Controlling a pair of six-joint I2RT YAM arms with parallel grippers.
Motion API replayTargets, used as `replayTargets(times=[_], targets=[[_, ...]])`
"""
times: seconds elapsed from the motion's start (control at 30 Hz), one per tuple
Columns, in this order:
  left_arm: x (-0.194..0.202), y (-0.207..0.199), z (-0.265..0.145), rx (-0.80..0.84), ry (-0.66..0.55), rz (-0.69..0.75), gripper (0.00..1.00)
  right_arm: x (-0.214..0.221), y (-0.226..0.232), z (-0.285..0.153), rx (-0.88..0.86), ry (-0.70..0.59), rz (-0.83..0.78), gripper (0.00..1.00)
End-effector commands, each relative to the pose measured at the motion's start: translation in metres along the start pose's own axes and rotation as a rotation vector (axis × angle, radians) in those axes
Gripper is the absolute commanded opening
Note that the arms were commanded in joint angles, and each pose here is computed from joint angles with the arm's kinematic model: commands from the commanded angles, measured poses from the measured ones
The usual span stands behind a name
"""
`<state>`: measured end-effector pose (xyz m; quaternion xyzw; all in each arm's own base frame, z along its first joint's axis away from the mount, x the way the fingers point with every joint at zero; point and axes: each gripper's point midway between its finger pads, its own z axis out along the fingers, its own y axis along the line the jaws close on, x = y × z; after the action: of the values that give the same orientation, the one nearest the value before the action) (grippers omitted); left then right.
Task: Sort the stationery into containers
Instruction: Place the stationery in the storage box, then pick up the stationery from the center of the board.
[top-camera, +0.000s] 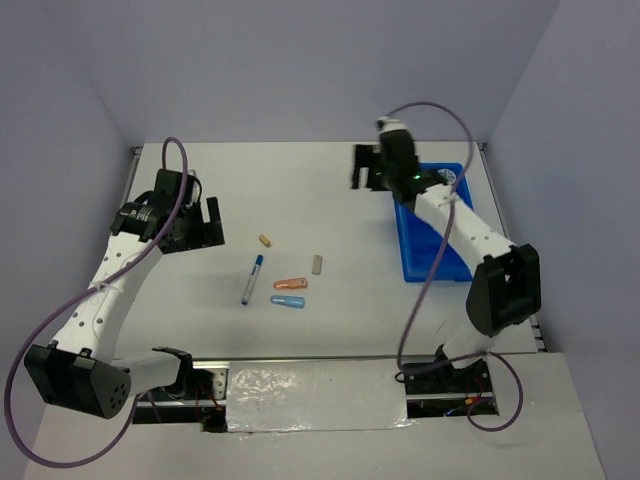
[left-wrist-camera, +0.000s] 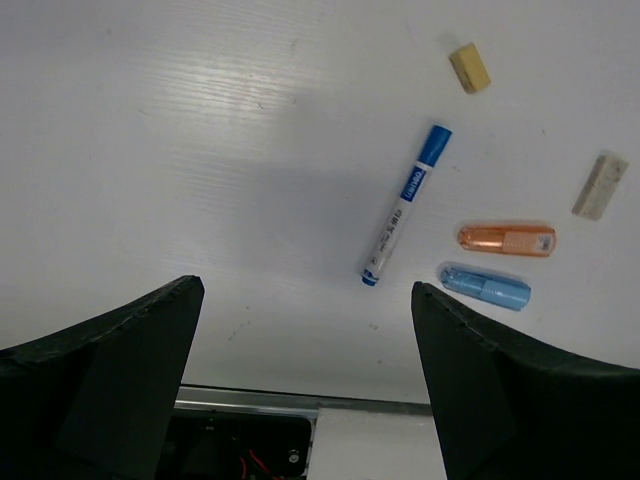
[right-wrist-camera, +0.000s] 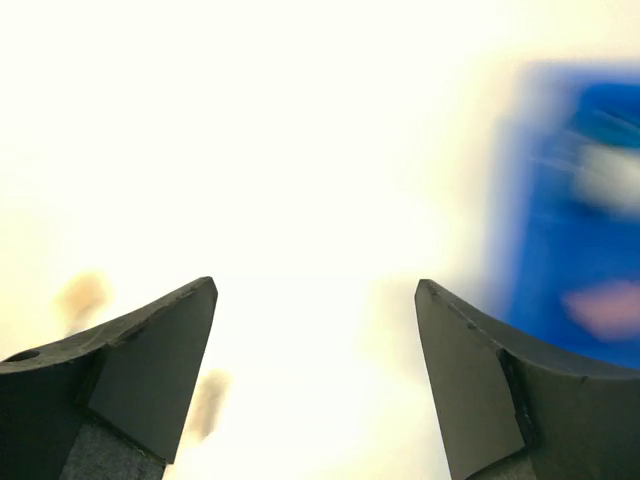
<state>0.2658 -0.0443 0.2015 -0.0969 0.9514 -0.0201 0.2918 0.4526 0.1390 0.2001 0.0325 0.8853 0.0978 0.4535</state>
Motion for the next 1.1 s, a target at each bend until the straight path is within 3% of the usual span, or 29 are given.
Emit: replayTargets(times=[0.0, 0.17, 0.2, 0.3, 0.8, 1.07], targets=[[-0.015, 0.023, -0.009, -0.135, -0.083, -0.103, 0.98, 0.053, 0.118, -0.047, -0.348, 0.005, -0.502, 0.87], [-0.024, 0.035, -0.029, -0.166, -0.177, -0.202, 0.99, 0.175, 0.199, -0.063, -0.599, 0.231, -0.787, 0.77], [-0.025, 0.033, -0.030, -0.152, -0.184, -0.201, 0.99, 0.185, 0.205, -0.063, -0.606, 0.248, -0.818, 0.72], [-0.021, 0.027, -0.025, -0.115, -0.162, -0.178, 0.99, 0.218, 0.216, -0.052, -0.607, 0.305, -0.889, 0.68], [0.000, 0.023, -0.018, -0.058, -0.119, -0.122, 0.99, 0.274, 0.207, -0.037, -0.623, 0.483, -0.984, 0.60], [0.000, 0.020, -0.013, -0.048, -0.110, -0.114, 0.99, 0.287, 0.203, -0.037, -0.627, 0.515, -0.993, 0.60]])
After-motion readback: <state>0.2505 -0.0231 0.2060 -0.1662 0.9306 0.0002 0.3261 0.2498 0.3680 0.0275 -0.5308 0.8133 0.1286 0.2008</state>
